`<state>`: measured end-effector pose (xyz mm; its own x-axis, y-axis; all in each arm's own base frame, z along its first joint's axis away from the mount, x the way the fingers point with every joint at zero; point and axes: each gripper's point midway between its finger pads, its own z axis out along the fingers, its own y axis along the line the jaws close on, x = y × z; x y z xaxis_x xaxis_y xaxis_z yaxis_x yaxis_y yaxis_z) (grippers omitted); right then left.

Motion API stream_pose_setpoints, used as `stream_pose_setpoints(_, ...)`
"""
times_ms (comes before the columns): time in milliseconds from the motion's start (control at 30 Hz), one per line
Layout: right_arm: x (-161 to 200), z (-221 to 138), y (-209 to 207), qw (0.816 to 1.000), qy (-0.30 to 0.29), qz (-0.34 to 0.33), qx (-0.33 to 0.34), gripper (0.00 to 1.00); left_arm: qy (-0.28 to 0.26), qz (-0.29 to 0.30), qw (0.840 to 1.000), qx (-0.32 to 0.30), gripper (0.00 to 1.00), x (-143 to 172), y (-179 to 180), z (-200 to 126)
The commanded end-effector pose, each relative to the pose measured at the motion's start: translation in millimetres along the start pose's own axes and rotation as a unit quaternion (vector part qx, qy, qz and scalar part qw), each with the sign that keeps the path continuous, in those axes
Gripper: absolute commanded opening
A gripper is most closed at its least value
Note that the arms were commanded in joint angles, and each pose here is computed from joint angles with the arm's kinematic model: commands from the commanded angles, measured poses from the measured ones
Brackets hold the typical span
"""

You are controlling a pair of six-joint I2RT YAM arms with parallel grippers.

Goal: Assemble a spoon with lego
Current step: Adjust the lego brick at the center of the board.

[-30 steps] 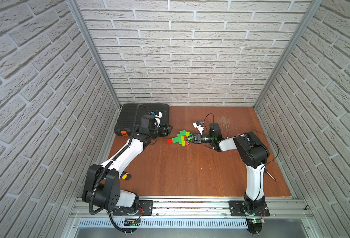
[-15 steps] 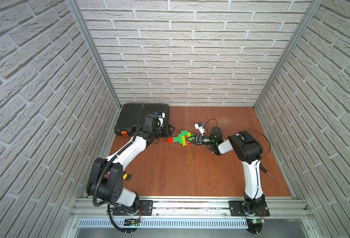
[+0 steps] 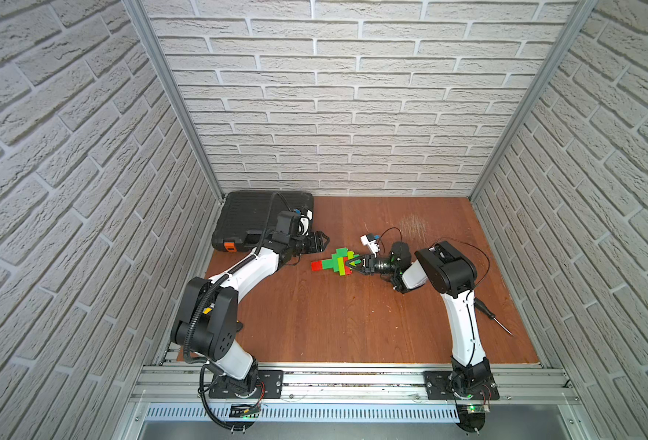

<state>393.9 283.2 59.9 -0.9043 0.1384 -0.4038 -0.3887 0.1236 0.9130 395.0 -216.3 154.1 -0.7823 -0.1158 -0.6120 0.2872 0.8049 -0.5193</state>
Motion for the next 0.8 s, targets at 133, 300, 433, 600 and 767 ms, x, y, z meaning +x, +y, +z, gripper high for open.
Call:
stream_pose_setpoints(133,3.4,-1.0,1.6,1.0,0.007,-0.019,-0.018,0.16,-0.016,0.005,1.0,0.024,0.65,-11.3,-11.1,7.4)
stream_pose_setpoints(300,1.3,-1.7,2.7,1.0,0.003,-0.014,-0.016,0.44,-0.014,0.007,1.0,0.024,0.66,-10.1,-10.4,9.1)
stream_pose_setpoints(433,-0.9,-1.8,2.8,1.0,0.004,-0.01,-0.012,0.88,-0.011,0.004,1.0,0.023,0.67,-9.2,-7.8,10.8)
stream_pose_setpoints(600,-1.7,-8.4,-7.7,1.0,0.009,-0.003,0.026,1.0,-0.007,-0.002,1.0,0.025,0.73,-8.5,-2.1,13.6)
stream_pose_setpoints(767,-9.3,-30.4,-21.8,0.993,0.016,-0.012,0.115,1.0,0.002,-0.019,0.999,0.043,0.98,-5.7,3.4,24.7)
